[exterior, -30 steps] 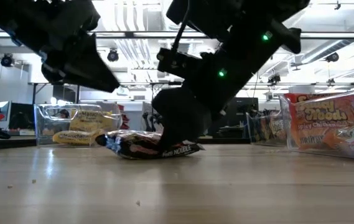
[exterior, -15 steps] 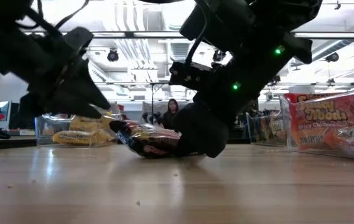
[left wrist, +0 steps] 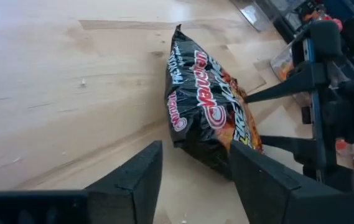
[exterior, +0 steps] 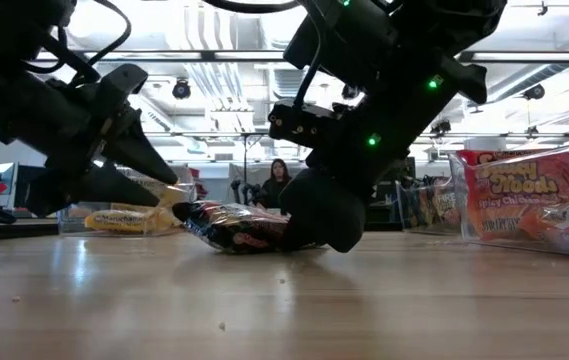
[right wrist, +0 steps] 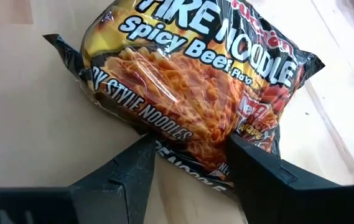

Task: Sort Maruchan noodles
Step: Put the black noodle pack into the top right transparent bin

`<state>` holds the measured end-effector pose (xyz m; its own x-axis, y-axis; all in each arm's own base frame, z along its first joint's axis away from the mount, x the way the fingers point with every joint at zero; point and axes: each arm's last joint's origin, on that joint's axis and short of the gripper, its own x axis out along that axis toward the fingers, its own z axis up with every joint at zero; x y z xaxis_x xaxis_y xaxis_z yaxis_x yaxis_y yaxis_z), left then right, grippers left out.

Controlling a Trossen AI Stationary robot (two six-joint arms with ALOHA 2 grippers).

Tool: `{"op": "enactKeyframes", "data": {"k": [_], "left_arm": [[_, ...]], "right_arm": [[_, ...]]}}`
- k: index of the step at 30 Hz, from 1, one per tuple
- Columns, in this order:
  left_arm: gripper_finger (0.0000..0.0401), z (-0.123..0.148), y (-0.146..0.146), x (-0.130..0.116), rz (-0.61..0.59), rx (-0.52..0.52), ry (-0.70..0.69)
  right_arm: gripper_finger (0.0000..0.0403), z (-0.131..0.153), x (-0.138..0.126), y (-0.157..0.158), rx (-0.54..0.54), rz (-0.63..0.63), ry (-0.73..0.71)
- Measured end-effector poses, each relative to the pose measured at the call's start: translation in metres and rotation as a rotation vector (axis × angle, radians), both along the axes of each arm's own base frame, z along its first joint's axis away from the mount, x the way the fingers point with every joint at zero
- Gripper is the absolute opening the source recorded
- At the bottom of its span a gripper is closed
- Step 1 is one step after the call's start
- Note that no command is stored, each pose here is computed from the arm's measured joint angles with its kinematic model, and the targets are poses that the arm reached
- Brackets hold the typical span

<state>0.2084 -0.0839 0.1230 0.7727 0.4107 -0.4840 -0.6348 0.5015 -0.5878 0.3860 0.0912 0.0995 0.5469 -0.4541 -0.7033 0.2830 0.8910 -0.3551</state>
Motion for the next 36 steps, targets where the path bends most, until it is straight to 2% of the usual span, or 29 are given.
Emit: {"op": "enactKeyframes", "data": {"k": [7,12,17,24,27,32,36], "left_arm": [[0.0223,-0.003,0.01,0.005,0.045,0.008,0.015],[0.025,-0.009,0.018,0.013,0.043,-0.086,0.009],[0.0253,-0.014,0.022,0.023,0.054,-0.095,-0.044],[0.0253,-0.031,0.023,0.026,0.061,-0.107,0.0],[0.0253,-0.034,0.021,0.032,0.063,-0.122,-0.065],[0.0253,-0.036,0.018,0.044,-0.006,-0.157,-0.192],[0.0253,-0.038,0.019,0.047,-0.01,-0.165,-0.223]], "right_arm": [[0.0187,0.0,0.002,-0.003,-0.028,0.036,0.019],[0.0187,0.0,0.003,-0.005,-0.054,0.095,0.055],[0.0187,0.0,0.004,-0.007,-0.071,0.179,0.101],[0.0187,-0.002,0.003,-0.009,-0.087,0.282,0.153],[0.0187,-0.003,0.004,-0.01,-0.073,0.305,0.163],[0.0184,-0.003,0.003,-0.01,-0.071,0.312,0.168],[0.0167,-0.003,0.003,-0.01,-0.073,0.319,0.17]]}}
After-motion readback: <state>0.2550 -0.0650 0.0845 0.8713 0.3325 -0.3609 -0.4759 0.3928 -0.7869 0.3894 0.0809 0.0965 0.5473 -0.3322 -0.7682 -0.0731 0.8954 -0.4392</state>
